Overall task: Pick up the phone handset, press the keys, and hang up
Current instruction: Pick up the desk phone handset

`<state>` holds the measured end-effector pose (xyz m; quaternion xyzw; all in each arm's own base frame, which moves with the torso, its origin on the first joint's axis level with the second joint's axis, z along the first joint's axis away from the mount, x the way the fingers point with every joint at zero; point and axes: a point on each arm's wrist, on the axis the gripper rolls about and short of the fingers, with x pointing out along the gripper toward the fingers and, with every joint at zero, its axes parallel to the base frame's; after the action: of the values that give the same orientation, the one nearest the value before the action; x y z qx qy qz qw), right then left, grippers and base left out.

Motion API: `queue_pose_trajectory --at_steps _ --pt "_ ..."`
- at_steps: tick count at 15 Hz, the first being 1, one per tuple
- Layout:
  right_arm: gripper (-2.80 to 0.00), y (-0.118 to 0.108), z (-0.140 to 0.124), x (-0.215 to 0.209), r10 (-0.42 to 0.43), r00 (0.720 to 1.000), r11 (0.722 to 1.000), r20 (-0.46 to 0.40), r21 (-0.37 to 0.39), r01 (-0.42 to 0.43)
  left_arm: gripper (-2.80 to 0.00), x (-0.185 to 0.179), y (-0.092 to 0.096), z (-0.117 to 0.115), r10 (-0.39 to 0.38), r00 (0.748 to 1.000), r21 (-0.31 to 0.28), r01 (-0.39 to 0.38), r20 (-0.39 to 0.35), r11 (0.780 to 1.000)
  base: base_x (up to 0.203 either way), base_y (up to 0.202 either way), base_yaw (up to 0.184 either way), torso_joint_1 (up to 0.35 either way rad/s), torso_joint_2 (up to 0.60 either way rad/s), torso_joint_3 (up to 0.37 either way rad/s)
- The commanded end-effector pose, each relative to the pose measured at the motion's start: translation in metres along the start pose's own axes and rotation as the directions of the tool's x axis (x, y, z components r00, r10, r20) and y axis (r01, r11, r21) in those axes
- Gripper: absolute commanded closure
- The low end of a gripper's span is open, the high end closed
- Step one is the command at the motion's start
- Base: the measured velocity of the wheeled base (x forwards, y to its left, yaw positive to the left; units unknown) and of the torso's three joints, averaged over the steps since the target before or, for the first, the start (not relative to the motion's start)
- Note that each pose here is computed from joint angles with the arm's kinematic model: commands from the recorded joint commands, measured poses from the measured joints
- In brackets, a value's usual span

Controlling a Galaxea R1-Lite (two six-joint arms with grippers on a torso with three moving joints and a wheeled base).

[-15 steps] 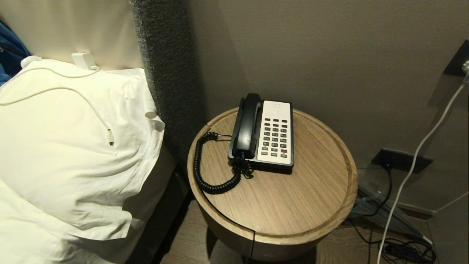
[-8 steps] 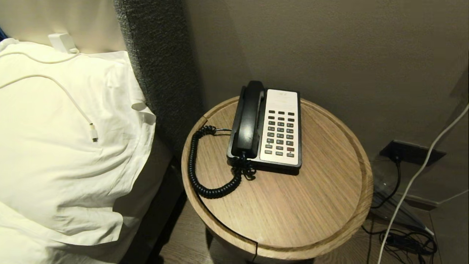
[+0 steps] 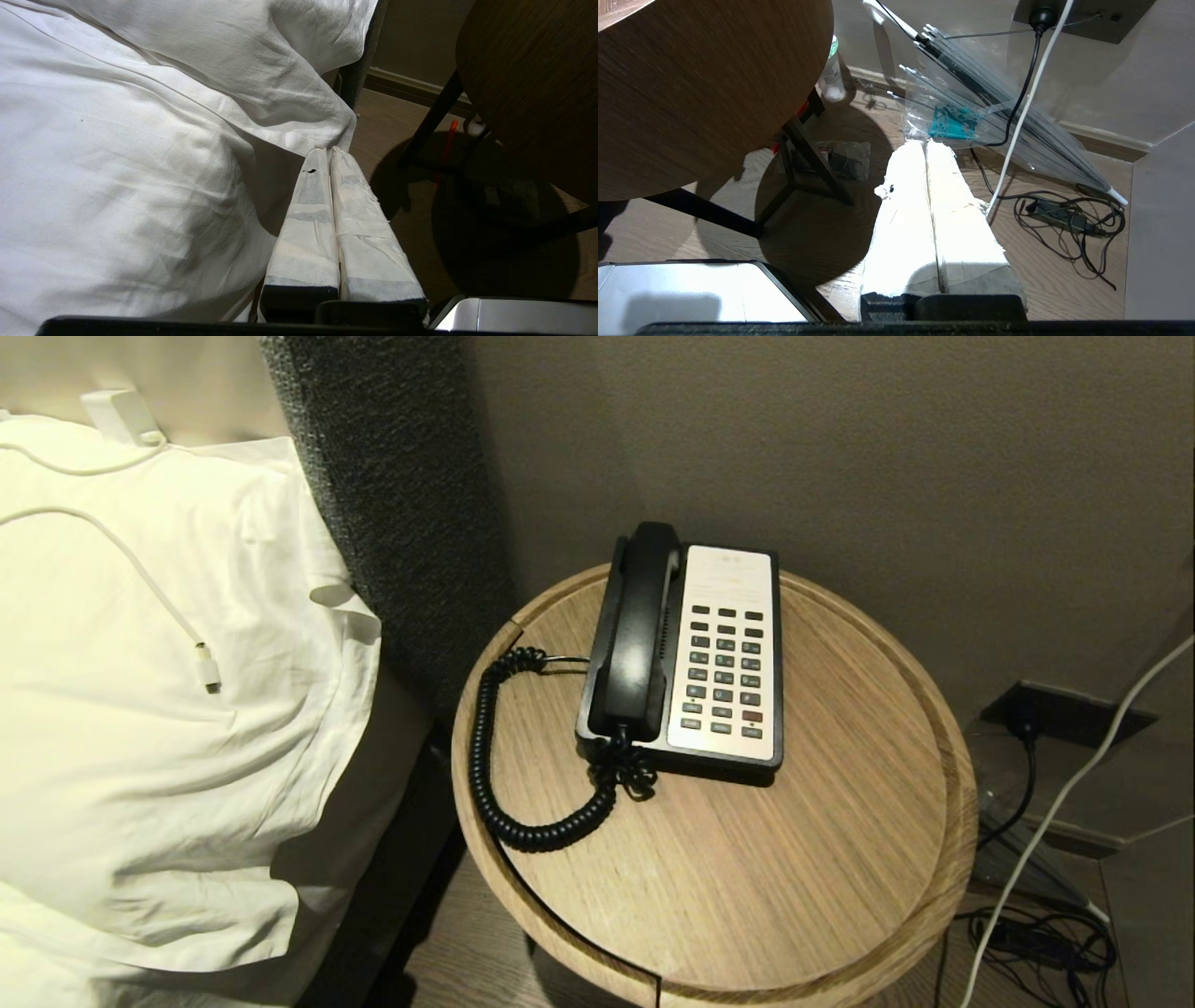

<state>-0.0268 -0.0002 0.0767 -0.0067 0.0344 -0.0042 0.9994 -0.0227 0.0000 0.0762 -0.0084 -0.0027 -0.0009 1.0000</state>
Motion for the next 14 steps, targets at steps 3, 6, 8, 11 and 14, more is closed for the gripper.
queue_pose_trajectory --at_steps 3,6,8,11,14 --pt "0.00 0.0000 -0.0001 -0.0002 0.000 1.000 1.000 0.001 -0.001 0.000 0.00 0.0002 0.0000 -0.0003 0.000 1.000 0.003 0.000 -0.002 1.000 0.000 0.000 0.000 0.000 0.00 -0.012" --pt "0.00 0.0000 -0.0001 -0.0002 0.000 1.000 1.000 0.002 -0.001 0.000 0.00 0.0002 0.0000 -0.0003 0.000 1.000 0.003 0.000 -0.002 1.000 0.000 0.000 0.000 0.003 0.00 -0.143" --pt "0.00 0.0000 -0.0001 -0.0002 0.000 1.000 1.000 0.001 -0.001 0.000 0.00 0.0001 0.0000 -0.0002 -0.001 1.000 0.003 0.001 -0.001 1.000 0.000 0.000 0.000 0.000 0.00 -0.132" --pt "0.00 0.0000 -0.0001 -0.0002 0.000 1.000 1.000 0.001 -0.001 0.000 0.00 0.0001 0.0000 0.0001 0.000 1.000 0.003 0.000 -0.001 1.000 0.000 0.000 0.000 0.003 0.00 -0.032" --pt "0.00 0.0000 -0.0001 -0.0002 0.000 1.000 1.000 0.001 -0.001 0.000 0.00 0.0001 0.0001 -0.0002 0.002 1.000 0.011 -0.002 -0.004 1.000 0.000 0.000 0.000 0.000 0.00 0.000"
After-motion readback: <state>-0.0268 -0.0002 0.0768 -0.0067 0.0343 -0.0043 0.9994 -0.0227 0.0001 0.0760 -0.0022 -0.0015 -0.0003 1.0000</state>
